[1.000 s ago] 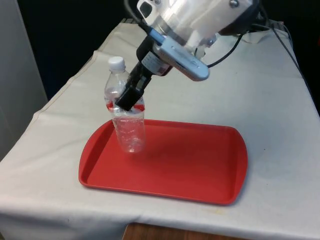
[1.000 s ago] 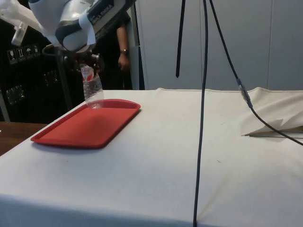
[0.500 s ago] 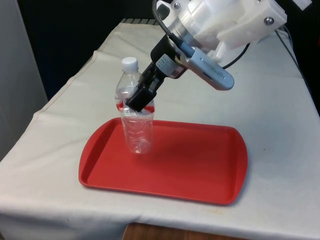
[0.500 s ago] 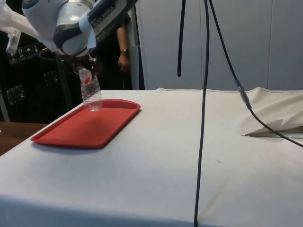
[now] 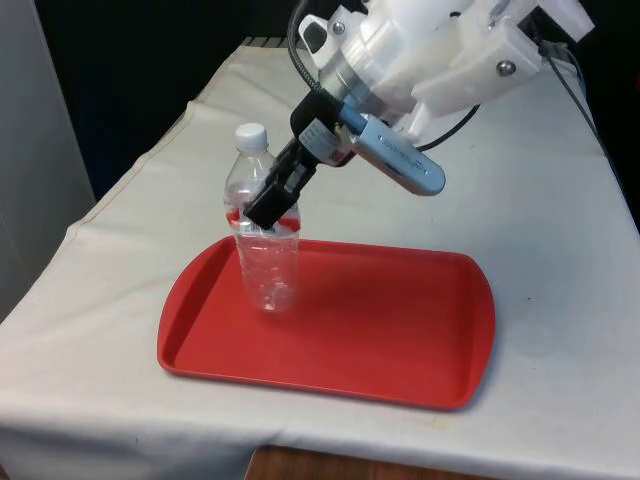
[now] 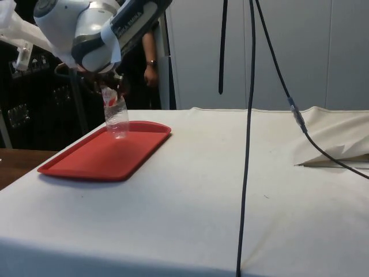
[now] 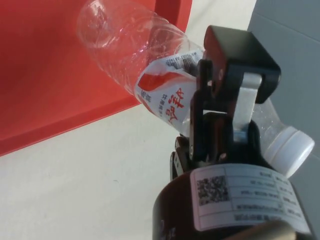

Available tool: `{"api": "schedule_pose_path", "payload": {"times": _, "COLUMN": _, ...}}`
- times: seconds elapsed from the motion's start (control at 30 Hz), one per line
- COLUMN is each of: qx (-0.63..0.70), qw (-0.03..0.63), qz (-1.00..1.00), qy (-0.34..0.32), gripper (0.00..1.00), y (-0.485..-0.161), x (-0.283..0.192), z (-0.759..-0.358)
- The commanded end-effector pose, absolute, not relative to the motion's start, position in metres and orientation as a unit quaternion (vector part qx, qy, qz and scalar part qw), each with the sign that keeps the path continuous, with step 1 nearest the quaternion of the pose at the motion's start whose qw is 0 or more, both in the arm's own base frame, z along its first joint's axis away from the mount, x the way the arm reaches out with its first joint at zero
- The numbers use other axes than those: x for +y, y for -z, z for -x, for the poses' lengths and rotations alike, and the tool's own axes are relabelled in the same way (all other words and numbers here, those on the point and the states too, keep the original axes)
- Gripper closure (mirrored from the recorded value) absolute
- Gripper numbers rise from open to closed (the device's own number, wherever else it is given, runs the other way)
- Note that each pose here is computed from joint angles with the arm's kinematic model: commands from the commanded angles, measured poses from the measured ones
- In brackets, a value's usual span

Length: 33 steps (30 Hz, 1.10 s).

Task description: Place the bottle upright on the tray.

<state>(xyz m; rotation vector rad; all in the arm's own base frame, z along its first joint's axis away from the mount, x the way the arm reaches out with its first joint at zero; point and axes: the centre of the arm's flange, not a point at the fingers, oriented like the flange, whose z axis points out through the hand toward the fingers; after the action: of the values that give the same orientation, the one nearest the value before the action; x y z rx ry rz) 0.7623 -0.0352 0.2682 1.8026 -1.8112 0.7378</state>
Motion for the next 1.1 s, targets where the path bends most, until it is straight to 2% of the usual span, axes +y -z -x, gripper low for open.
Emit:
{"api": "schedule_pose_path", "payload": {"times": 0.0, "qx": -0.663, "qw": 0.229, "qz": -0.659, "qy": -0.271, "gripper": 0.86, "y": -0.267, "x": -0.035, "z": -0.763}}
{"api": "schedule_pose_path", "payload": {"times": 1.07, "qx": -0.676, "qw": 0.233, "qz": -0.648, "qy": -0.261, "gripper": 0.86, "y": -0.252, "x": -0.041, "z": -0.761}}
